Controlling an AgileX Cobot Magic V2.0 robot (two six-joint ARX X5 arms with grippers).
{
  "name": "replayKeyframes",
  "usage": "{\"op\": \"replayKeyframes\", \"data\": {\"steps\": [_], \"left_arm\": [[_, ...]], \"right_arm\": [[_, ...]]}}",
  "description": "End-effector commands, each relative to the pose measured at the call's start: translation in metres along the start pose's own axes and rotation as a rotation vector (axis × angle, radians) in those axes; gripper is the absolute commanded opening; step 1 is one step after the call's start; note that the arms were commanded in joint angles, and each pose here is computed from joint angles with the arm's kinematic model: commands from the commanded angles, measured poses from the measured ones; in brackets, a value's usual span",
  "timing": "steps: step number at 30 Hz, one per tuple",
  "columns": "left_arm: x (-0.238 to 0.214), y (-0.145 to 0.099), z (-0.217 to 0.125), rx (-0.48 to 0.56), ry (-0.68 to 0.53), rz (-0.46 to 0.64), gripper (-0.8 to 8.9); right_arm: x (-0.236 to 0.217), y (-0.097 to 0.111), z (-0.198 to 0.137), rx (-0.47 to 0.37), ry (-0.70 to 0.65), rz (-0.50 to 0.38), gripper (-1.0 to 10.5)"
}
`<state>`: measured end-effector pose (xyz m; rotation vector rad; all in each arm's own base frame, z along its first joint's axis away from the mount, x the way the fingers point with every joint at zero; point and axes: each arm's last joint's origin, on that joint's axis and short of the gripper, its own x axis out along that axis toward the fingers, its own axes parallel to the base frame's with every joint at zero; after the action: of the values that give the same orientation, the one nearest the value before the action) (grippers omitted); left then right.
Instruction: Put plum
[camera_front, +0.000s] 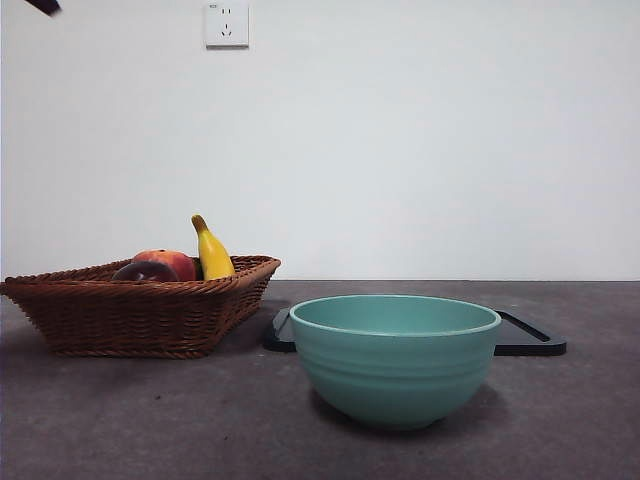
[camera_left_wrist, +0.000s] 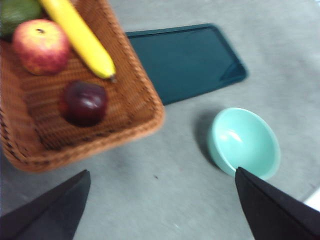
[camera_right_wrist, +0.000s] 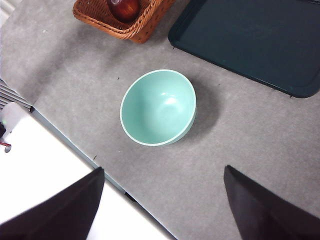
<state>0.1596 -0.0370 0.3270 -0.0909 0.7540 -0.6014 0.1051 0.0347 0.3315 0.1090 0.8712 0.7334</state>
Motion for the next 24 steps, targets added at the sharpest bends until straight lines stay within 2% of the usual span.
{"op": "replayKeyframes", "data": {"steps": [1, 12, 15, 24], "left_arm": [[0.006, 0.0, 0.02, 0.018, -0.003, 0.036, 4.56], [0.074, 0.014, 0.061, 0.075, 0.133, 0.139, 4.32], [0.097, 0.019, 0.064, 0.104, 0.156, 0.145, 4.33], [0.151, 0.04, 0.057, 0.098, 0.25, 0.177, 4.36]], "right_arm": [[-0.003, 0.002, 0.005, -0.011, -0.016, 0.003, 3.8], [-0.003, 0.002, 0.005, -0.011, -0.016, 0.003, 3.8], [-0.003, 0.002, 0.005, -0.01, -0.016, 0.003, 3.8], [-0.003, 0.002, 0.005, 0.004, -0.016, 0.003, 3.8]]}}
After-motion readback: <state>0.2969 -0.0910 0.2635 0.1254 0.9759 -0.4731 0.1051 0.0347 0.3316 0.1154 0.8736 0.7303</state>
